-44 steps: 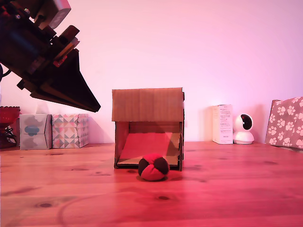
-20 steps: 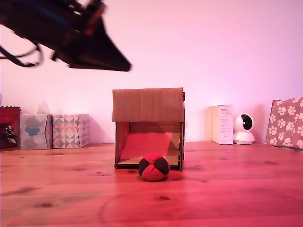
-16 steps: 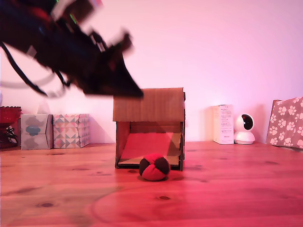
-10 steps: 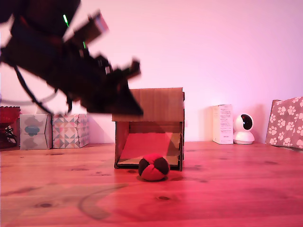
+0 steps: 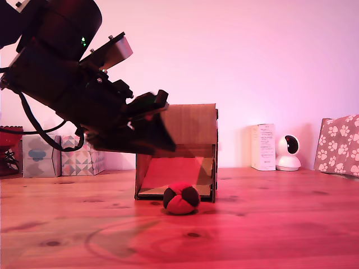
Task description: Drop the footbag into the cardboard dice tower
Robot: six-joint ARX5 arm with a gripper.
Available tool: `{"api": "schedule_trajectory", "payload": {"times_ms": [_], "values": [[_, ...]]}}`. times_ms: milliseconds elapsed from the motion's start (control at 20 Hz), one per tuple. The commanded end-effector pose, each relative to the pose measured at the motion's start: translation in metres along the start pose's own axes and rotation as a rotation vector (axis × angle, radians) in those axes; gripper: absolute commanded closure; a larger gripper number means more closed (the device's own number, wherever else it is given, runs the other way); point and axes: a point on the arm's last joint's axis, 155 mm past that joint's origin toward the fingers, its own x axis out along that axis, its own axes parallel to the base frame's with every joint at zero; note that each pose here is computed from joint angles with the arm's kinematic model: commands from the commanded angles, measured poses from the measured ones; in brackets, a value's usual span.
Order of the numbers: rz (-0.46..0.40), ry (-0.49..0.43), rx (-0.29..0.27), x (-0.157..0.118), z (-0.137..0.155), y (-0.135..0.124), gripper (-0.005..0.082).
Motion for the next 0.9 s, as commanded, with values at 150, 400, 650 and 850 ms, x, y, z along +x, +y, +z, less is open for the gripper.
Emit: {"api": "schedule_trajectory", "payload": {"times_ms": [150, 400, 650, 850], "values": [[0.005, 0.01, 0.005, 0.016, -0.01, 0.003, 0.0023], [0.013, 0.066, 0.011, 0.049, -0.026, 0.009, 0.0023], [0.018, 0.127, 0.02, 0.076, -0.047, 0.014, 0.0023], [0.021, 0.149, 0.018, 0.08, -0.055, 0.015, 0.0138]]}}
